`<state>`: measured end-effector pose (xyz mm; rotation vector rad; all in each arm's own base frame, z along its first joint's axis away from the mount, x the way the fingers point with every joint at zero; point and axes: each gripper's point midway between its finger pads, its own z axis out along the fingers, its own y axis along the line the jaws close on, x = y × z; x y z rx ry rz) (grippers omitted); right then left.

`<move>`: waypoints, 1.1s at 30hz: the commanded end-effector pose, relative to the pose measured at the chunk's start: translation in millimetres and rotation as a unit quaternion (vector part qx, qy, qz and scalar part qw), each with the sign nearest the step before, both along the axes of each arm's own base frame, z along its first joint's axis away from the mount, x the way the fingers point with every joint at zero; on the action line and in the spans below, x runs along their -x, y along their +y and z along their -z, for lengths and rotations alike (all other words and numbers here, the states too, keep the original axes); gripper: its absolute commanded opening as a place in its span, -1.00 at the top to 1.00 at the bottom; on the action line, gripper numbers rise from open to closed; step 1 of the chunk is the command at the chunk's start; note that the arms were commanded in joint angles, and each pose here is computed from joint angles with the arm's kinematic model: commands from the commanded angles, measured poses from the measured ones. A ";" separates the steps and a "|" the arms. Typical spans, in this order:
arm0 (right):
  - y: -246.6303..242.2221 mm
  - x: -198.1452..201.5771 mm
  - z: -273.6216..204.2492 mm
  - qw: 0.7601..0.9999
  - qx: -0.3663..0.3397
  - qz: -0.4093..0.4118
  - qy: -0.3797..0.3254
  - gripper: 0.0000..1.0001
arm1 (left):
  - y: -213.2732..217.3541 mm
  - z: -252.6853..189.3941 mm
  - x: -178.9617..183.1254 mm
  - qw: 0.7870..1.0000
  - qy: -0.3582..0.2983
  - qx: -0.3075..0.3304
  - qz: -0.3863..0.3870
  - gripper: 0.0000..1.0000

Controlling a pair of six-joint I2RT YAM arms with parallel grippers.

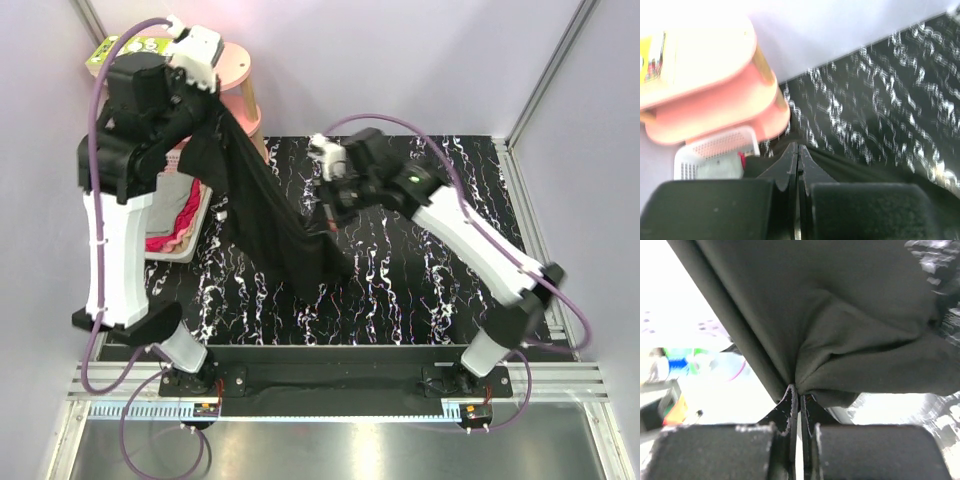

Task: Fold and stack the t-shirts
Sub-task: Flatten out the tshirt

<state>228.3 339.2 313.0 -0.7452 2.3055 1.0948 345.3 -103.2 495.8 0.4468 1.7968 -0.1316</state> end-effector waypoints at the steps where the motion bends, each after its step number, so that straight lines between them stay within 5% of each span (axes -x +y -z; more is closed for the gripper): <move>1: 38.8 52.9 -4.8 0.989 0.007 -0.132 0.066 1.00 | -11.6 -82.1 -36.7 0.985 -0.160 0.038 -0.053 1.00; 7: 97.9 48.4 -59.4 0.985 -0.054 -0.161 0.004 1.00 | -71.6 -85.1 -51.2 0.981 -0.180 0.065 -0.029 1.00; 12: 49.4 42.0 -56.9 0.995 0.014 -0.089 -0.048 1.00 | -84.6 -96.7 -62.4 0.972 -0.206 0.094 -0.061 1.00; 16: 4.7 49.4 -31.2 0.996 0.083 -0.029 -0.032 1.00 | -128.1 -93.8 -41.9 0.975 -0.208 0.078 0.008 1.00; 17: -8.8 55.8 -24.0 0.995 0.098 -0.019 -0.023 0.50 | -137.0 -90.9 -29.6 0.976 -0.201 0.074 0.033 1.00; 19: -19.5 64.3 -20.5 0.994 0.107 -0.007 -0.004 -0.05 | -174.4 -56.1 -2.8 0.981 -0.145 0.054 0.113 0.70; 20: -25.9 69.4 -23.1 0.995 0.103 0.000 0.002 -0.15 | -184.4 -43.1 6.5 0.982 -0.121 0.050 0.137 0.46; 21: -28.5 71.6 -26.2 0.995 0.099 0.003 0.000 -0.25 | -201.6 -14.3 18.4 0.980 -0.072 0.046 0.177 0.11; 22: -31.1 72.5 -30.2 0.995 0.095 0.007 -0.004 -0.42 | -202.5 -9.1 27.6 0.978 -0.058 0.050 0.192 -0.73; 23: -36.0 71.6 -39.7 0.996 0.086 0.018 -0.017 -0.55 | -205.6 1.3 31.0 0.977 -0.041 0.045 0.203 -0.98; 26: -43.7 65.3 -58.6 0.995 0.075 0.038 -0.050 -0.80 | -200.5 23.7 33.4 0.980 -0.011 0.029 0.199 -0.98; 33: -69.6 18.2 -61.8 0.975 0.125 0.135 -0.126 -0.56 | -85.2 36.3 -29.9 0.996 0.039 0.064 0.049 -0.98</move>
